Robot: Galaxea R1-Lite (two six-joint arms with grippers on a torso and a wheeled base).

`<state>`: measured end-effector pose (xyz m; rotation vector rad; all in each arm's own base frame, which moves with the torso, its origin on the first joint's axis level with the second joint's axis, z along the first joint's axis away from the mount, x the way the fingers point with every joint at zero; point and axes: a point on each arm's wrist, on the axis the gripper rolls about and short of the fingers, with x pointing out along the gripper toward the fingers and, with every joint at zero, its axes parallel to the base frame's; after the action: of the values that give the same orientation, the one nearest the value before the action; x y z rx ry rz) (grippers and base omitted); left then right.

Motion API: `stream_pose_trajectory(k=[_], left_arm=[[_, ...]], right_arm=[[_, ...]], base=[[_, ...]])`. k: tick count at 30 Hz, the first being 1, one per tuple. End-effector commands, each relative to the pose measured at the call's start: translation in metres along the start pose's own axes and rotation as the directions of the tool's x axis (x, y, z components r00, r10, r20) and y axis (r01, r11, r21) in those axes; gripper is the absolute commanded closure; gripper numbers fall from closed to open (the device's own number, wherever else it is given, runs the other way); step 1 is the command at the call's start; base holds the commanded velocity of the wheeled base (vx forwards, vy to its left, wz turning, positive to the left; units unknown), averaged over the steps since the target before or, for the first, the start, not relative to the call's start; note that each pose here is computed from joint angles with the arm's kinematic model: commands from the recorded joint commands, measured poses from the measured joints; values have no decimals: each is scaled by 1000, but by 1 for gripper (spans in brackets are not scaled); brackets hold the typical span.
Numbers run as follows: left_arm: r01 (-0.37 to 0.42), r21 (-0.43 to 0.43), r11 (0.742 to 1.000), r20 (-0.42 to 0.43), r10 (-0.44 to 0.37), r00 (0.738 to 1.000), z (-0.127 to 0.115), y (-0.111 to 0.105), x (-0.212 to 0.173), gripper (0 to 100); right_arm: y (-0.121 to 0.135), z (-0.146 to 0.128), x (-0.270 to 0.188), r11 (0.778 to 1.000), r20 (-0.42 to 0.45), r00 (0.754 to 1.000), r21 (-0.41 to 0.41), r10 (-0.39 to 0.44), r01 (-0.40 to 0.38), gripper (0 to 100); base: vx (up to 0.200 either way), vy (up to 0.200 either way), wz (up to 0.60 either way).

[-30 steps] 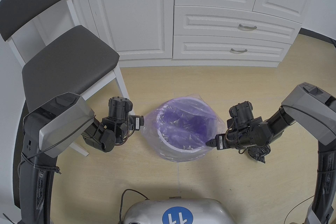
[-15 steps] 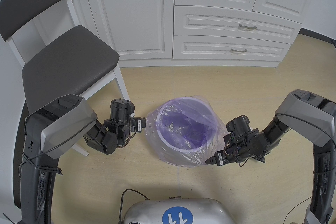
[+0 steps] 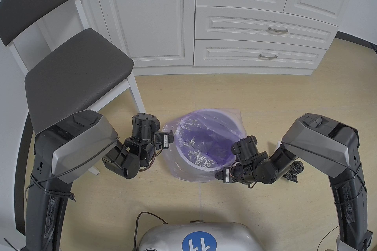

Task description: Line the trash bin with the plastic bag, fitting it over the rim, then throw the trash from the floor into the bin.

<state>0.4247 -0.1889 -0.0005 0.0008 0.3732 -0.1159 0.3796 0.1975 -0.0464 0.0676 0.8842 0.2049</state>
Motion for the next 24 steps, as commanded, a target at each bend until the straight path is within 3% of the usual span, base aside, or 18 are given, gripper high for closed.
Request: stream_pose_trajectory(k=[1,6,12,24], left_arm=[[21,0,1000,6,-21,1000,-1,-12,-4,0],[53,-43,998,29,-52,998,4,-26,-9,0],[89,-74,993,42,-86,995,5,-41,-14,0],[77,-49,996,3,-76,997,-2,-67,-2,0]], right_arm=[[16,-11,6,1000,9,1000,1,19,-19,0],[22,-12,9,999,54,998,12,34,-35,0],[28,-19,9,999,40,998,-3,44,-44,0],[28,-21,7,999,32,999,-13,43,-43,0]], base=[[0,0,0],[0,0,0],[0,0,0],[0,0,0]])
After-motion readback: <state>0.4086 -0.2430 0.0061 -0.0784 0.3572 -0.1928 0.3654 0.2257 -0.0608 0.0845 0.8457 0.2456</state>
